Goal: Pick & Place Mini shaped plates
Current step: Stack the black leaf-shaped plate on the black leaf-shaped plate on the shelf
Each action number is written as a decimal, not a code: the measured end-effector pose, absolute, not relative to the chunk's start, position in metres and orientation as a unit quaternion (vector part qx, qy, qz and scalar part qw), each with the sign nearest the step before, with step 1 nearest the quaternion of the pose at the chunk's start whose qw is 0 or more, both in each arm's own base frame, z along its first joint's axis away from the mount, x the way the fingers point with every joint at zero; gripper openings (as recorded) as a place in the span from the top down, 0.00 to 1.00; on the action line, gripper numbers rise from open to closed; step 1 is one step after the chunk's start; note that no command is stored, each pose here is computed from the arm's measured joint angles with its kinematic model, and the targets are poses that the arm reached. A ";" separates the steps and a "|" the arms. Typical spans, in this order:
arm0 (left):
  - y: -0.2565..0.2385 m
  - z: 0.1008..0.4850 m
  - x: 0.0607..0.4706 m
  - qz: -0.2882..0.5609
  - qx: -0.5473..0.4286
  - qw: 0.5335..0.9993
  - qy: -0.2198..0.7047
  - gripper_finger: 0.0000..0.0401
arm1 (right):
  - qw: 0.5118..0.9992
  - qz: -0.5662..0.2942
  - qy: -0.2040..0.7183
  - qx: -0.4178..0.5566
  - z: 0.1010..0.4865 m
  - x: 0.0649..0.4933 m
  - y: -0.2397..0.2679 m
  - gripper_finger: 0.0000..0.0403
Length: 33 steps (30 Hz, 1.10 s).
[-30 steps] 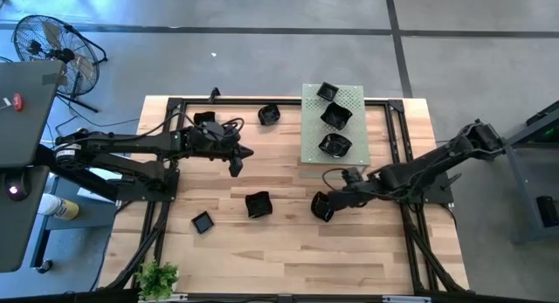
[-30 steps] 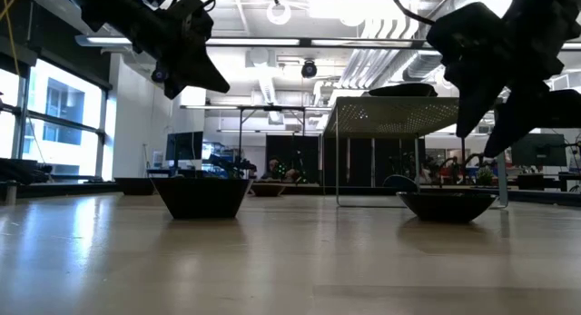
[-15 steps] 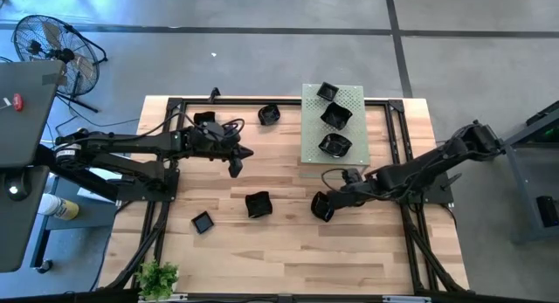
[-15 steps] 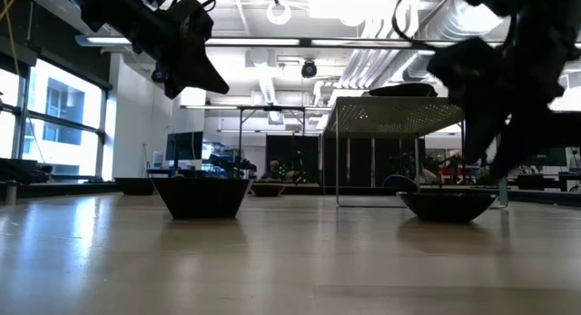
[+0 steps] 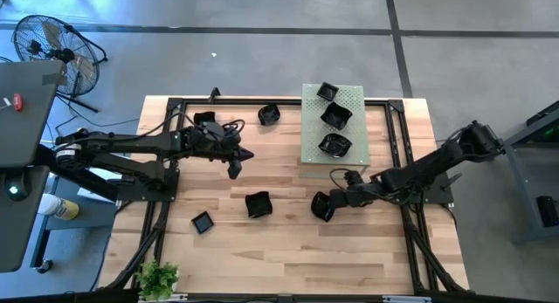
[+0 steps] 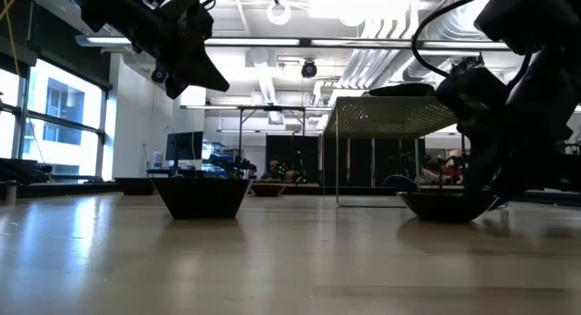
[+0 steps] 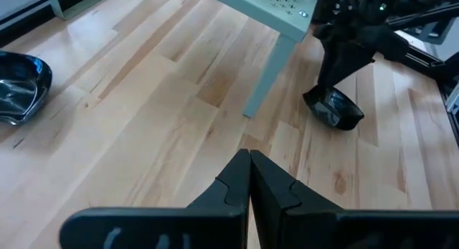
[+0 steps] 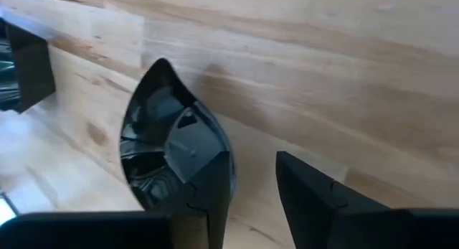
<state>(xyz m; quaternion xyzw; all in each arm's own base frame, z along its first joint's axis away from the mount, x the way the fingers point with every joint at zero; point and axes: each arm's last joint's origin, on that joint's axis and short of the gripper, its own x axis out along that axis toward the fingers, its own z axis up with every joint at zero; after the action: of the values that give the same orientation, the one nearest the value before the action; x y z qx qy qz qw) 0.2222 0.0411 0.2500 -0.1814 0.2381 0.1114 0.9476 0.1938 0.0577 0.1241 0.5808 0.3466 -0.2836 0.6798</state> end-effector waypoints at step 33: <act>0.042 0.250 0.222 0.114 -0.181 0.948 0.235 1.00 | 0.752 -0.116 0.371 0.533 0.187 0.222 0.071 0.99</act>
<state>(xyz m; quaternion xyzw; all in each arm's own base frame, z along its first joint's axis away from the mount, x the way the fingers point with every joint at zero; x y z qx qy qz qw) 0.2224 0.0416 0.2504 -0.1810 0.2349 0.1140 0.9482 0.2221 0.0713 0.1875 0.5328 0.3706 -0.1161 0.7519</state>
